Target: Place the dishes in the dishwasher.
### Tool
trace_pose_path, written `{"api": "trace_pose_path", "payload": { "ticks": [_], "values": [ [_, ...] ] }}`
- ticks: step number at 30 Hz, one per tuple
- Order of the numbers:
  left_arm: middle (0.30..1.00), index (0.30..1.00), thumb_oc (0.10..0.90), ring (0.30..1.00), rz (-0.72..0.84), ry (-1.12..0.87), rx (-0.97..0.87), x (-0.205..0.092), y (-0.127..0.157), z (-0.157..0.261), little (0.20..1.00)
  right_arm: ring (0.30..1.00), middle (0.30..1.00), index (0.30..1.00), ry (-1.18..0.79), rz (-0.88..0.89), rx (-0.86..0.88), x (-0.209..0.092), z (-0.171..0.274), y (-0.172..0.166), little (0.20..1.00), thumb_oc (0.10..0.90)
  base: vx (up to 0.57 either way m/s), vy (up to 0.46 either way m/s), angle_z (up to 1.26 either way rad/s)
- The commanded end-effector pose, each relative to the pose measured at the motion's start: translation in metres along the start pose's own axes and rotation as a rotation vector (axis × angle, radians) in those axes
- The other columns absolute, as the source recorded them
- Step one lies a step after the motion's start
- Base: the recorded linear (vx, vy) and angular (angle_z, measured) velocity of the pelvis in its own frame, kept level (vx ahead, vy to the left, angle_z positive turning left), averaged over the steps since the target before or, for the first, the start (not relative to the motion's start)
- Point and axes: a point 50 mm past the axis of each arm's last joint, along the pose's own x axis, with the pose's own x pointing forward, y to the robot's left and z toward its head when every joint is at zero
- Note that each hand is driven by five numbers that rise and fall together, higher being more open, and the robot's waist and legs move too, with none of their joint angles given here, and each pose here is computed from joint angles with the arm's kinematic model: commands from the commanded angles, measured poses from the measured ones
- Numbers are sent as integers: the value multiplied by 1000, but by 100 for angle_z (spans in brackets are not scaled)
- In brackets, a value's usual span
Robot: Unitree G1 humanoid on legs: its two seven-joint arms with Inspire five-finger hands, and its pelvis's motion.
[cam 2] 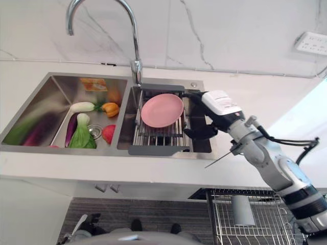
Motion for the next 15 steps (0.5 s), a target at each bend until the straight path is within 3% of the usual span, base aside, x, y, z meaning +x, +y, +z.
{"api": "trace_pose_path", "payload": {
  "ticks": [1,8,15],
  "values": [
    [900,900,800,900,-8,-29,70,1,-3,4,900,900,900,900,-40,-167,-185,11,-1,-56,900,800,-6,13,12],
    [900,900,800,900,-14,2,84,-1,-7,-4,900,900,900,900,-33,-112,-447,25,-5,-61,900,800,-9,17,11],
    [900,900,800,900,-15,36,66,-3,-10,-11,900,900,900,900,-3,-99,-538,31,-10,-57,900,800,-1,4,3]
  ]
}}
